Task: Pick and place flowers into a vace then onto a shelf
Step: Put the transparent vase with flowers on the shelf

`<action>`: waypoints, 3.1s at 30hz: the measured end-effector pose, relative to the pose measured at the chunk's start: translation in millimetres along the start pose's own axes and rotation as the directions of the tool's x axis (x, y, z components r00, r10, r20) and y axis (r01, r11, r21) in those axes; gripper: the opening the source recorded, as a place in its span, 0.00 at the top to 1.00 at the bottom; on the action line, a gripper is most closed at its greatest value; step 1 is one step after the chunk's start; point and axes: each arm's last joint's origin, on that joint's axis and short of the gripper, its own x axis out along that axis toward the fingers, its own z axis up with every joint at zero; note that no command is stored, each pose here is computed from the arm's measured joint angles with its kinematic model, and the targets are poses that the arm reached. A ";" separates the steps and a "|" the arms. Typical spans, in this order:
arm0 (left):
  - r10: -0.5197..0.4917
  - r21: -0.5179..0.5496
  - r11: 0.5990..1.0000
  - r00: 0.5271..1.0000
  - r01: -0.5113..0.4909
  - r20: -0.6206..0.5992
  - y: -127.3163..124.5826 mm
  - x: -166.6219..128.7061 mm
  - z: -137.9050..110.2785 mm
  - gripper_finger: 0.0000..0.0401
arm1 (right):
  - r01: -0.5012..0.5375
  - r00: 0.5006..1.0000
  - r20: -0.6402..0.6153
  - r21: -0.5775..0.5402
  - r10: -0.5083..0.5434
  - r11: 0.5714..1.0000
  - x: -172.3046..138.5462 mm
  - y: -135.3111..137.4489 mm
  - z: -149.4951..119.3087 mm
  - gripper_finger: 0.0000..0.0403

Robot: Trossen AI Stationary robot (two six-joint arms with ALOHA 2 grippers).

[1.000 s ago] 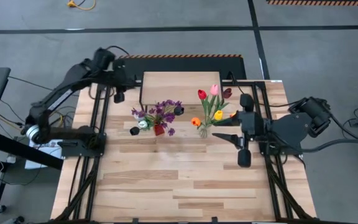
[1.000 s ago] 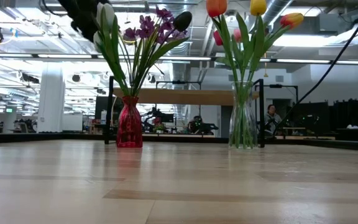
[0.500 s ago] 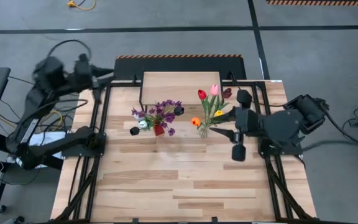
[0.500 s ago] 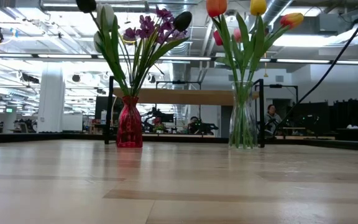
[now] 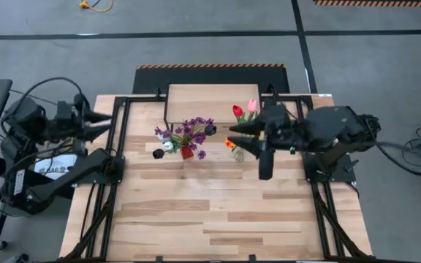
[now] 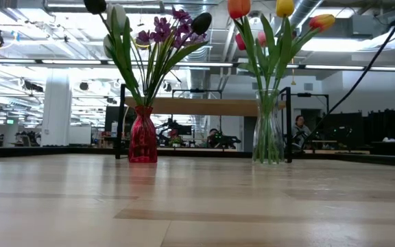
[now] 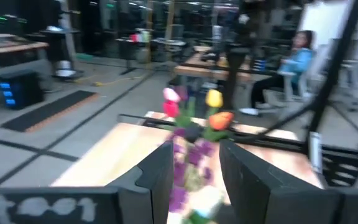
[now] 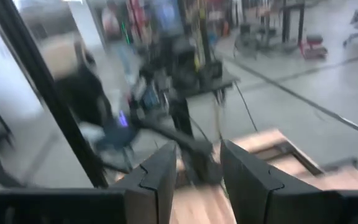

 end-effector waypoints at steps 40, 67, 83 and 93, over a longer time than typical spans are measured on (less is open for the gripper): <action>-0.741 -0.133 0.672 0.655 0.729 -0.152 -17.0 -13.4 -172.2 0.70 | 0.255 0.942 0.137 0.305 -0.308 0.918 -7.0 -1.2 7.6 0.71; -0.198 0.113 0.977 0.967 0.181 0.162 12.7 23.8 -133.4 0.70 | 0.240 0.968 -0.044 -0.102 -0.245 0.965 -76.0 -40.5 2.2 0.71; -0.197 -0.069 0.976 0.971 0.208 0.136 24.4 77.3 -204.3 0.70 | 0.128 0.968 -0.219 -0.002 -0.126 0.992 -153.9 -81.0 -16.4 0.71; -0.203 -0.107 0.973 0.979 0.204 0.020 24.6 78.2 -216.1 0.70 | 0.015 0.866 -0.496 0.164 0.070 0.986 -142.4 -69.0 -58.1 0.71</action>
